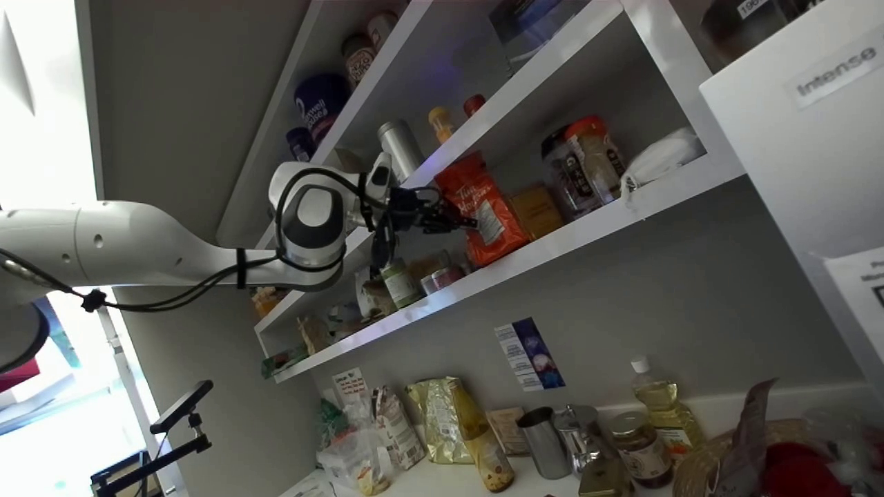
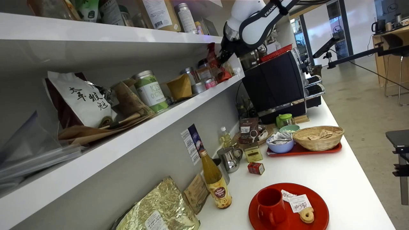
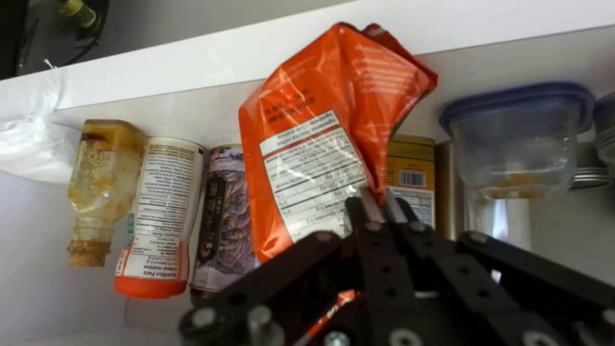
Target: Remove the orange packet from the bottom shelf and then put it on the counter
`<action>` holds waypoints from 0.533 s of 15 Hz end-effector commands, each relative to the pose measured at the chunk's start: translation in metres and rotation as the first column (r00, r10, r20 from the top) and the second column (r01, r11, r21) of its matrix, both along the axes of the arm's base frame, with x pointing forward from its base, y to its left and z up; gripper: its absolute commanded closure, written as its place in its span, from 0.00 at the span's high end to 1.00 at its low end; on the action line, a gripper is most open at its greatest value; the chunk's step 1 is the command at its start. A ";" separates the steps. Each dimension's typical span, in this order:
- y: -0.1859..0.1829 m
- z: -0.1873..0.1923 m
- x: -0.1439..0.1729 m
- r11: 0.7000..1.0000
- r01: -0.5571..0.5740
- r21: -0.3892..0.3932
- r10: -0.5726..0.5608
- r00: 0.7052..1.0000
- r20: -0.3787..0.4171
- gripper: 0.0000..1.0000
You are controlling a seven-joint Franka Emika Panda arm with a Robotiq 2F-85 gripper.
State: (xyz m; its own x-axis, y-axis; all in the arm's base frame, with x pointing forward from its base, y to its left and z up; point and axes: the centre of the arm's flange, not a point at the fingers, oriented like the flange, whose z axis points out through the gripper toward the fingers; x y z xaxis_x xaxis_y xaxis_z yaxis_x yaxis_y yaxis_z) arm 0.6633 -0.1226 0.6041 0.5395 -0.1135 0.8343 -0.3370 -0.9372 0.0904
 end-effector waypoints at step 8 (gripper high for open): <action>0.091 -0.055 -0.165 0.947 -0.289 0.136 0.314 0.921 -0.231 0.01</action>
State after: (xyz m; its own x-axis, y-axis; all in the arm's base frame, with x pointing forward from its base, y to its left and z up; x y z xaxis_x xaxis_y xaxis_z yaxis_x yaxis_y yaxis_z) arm 0.5566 -0.0675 0.5761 0.7121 -0.0036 0.7021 -0.1232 -0.9851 0.1199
